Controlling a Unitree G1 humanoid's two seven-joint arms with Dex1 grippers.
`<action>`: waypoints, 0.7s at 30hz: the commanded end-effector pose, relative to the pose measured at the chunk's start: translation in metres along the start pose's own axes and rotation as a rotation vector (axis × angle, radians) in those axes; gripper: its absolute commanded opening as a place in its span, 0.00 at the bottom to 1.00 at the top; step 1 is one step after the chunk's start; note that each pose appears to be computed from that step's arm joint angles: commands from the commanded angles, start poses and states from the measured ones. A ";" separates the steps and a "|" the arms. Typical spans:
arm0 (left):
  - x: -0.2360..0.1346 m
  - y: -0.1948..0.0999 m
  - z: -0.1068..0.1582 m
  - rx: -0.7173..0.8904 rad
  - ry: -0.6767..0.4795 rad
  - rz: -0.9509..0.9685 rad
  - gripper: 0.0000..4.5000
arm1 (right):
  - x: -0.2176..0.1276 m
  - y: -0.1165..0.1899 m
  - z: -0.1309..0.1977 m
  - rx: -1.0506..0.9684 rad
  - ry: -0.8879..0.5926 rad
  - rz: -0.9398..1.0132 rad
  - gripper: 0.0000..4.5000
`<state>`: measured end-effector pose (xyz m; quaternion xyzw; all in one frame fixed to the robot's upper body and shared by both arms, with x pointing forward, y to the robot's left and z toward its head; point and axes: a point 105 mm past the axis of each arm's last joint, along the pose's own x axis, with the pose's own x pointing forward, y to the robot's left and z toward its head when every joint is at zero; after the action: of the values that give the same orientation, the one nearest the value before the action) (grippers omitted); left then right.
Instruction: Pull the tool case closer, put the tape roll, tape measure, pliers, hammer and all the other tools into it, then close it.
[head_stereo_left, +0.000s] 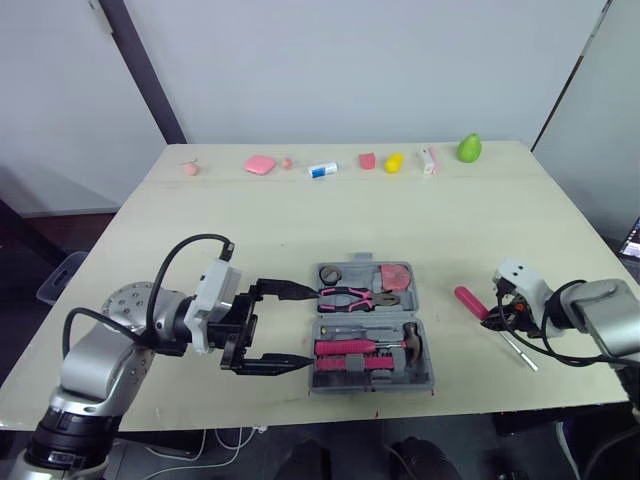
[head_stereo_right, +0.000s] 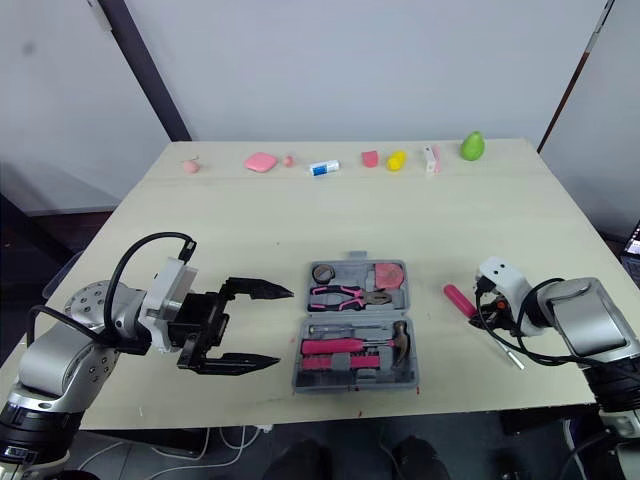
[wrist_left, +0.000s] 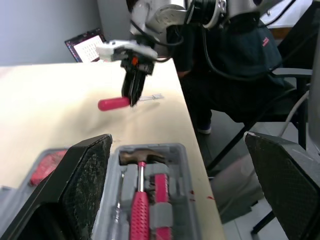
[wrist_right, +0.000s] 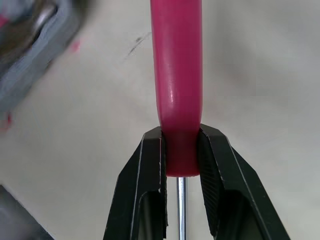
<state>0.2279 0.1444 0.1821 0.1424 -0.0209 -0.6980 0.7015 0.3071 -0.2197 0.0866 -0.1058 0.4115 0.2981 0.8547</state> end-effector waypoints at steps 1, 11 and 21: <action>0.002 0.002 0.005 0.022 -0.017 -0.025 1.00 | -0.005 -0.008 0.006 0.216 -0.031 -0.154 0.08; 0.004 0.005 0.008 0.031 -0.025 -0.036 1.00 | 0.023 -0.013 0.003 0.474 -0.067 -0.337 0.08; 0.002 0.007 0.008 0.029 -0.023 -0.046 1.00 | 0.032 -0.012 0.007 0.456 -0.161 -0.342 0.72</action>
<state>0.2340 0.1405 0.1877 0.1424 -0.0303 -0.7118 0.6871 0.3331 -0.2082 0.0611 0.0500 0.3960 0.0603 0.9149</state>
